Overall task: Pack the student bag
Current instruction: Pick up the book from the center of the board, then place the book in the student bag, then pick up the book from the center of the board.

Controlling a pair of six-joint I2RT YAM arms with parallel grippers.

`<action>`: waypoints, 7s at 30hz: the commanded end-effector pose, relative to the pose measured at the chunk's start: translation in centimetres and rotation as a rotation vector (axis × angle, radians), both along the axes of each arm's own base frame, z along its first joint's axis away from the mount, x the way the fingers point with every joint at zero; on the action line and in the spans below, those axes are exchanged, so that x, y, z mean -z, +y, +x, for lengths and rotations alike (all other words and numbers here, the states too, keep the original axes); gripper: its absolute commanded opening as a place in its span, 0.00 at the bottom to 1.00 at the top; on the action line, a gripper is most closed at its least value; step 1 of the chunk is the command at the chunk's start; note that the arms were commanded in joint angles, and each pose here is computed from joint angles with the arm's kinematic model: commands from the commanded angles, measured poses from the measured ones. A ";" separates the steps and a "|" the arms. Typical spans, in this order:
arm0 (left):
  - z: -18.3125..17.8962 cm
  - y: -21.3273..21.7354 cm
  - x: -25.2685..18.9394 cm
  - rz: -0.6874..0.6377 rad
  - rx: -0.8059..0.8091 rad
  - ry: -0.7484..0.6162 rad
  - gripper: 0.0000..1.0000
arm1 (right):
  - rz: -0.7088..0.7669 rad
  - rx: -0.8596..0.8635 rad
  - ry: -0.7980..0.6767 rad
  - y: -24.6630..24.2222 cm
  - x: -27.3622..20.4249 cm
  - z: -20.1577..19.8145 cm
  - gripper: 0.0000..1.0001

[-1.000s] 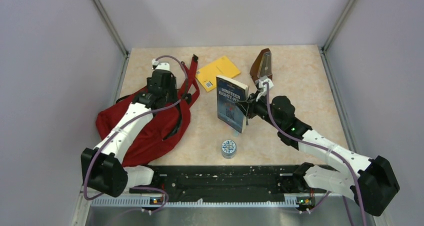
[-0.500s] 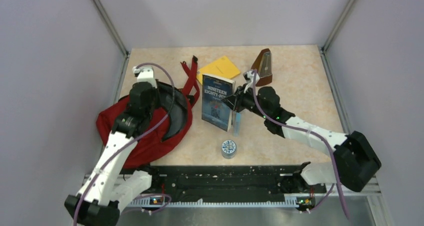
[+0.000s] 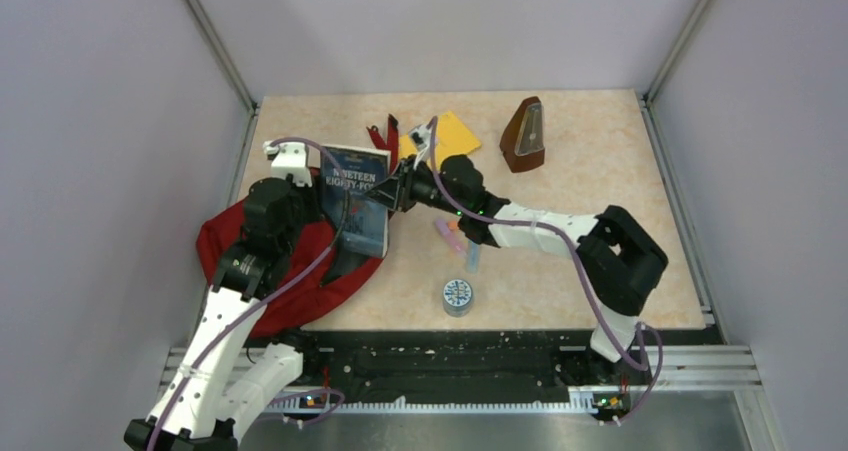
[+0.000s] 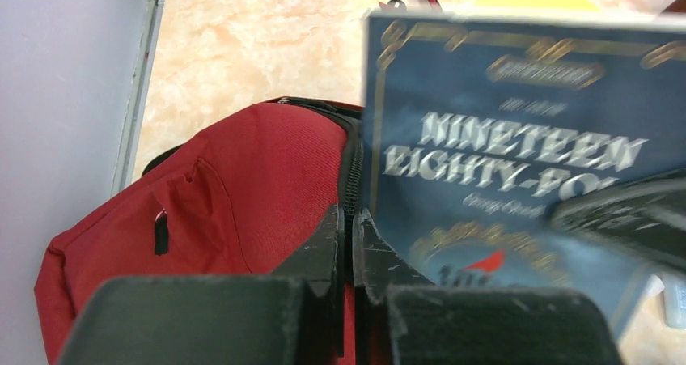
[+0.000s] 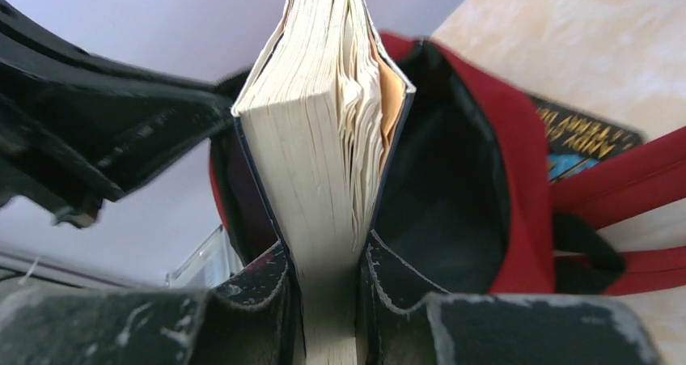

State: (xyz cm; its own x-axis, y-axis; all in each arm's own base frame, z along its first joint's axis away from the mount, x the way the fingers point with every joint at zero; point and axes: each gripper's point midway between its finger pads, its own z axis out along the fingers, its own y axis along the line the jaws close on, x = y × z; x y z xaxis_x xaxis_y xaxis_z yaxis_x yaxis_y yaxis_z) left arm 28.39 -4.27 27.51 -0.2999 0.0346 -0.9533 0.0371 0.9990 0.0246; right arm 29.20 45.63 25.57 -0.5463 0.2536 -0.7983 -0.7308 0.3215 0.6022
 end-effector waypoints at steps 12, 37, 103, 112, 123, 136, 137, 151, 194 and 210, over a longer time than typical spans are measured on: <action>0.4 -0.8 -2.9 -0.052 0.039 -0.147 0.00 | -0.031 -0.152 0.171 4.7 5.9 -4.1 0.00; 0.0 -3.9 -3.0 -0.119 0.204 -0.155 0.00 | 0.040 -0.338 0.166 16.7 9.5 -2.7 0.22; -1.1 15.9 -20.1 -0.021 -0.846 -0.632 0.00 | -0.208 0.063 -0.213 4.5 13.2 -2.1 0.88; -2.6 16.5 -20.9 -0.077 -0.869 -0.694 0.00 | -0.358 0.169 -0.308 7.4 16.9 1.3 0.92; -5.4 16.8 -22.3 -0.111 -0.877 -0.768 0.00 | -0.595 0.324 -0.348 8.2 21.8 3.6 0.94; -4.5 16.1 -21.5 -0.123 -0.831 -0.741 0.00 | -0.789 0.356 -0.150 -0.1 26.4 3.3 0.81; -4.4 16.1 -21.5 -0.120 -0.829 -0.738 0.00 | -0.794 0.363 -0.145 -0.7 26.4 3.3 0.81; -3.0 16.3 -19.8 -0.076 -0.845 -0.691 0.00 | -0.507 0.151 -0.385 3.7 18.5 -0.8 0.95; -2.7 16.5 -19.1 -0.145 -0.803 -0.695 0.00 | -0.763 0.208 -0.626 10.9 24.1 2.2 0.50; 1.2 13.7 -15.9 -0.218 -0.631 -0.586 0.00 | -0.490 0.223 -0.484 4.9 15.0 -2.5 0.00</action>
State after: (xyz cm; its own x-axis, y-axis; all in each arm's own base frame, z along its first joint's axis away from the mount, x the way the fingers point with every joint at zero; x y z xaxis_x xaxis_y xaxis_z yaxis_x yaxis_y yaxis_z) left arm 28.70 10.87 41.52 0.2444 -0.1151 -0.9628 -0.5922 0.7686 -0.2422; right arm 28.05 51.24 5.51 -0.0177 -0.2875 -0.9576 -0.7473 0.6401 -0.1784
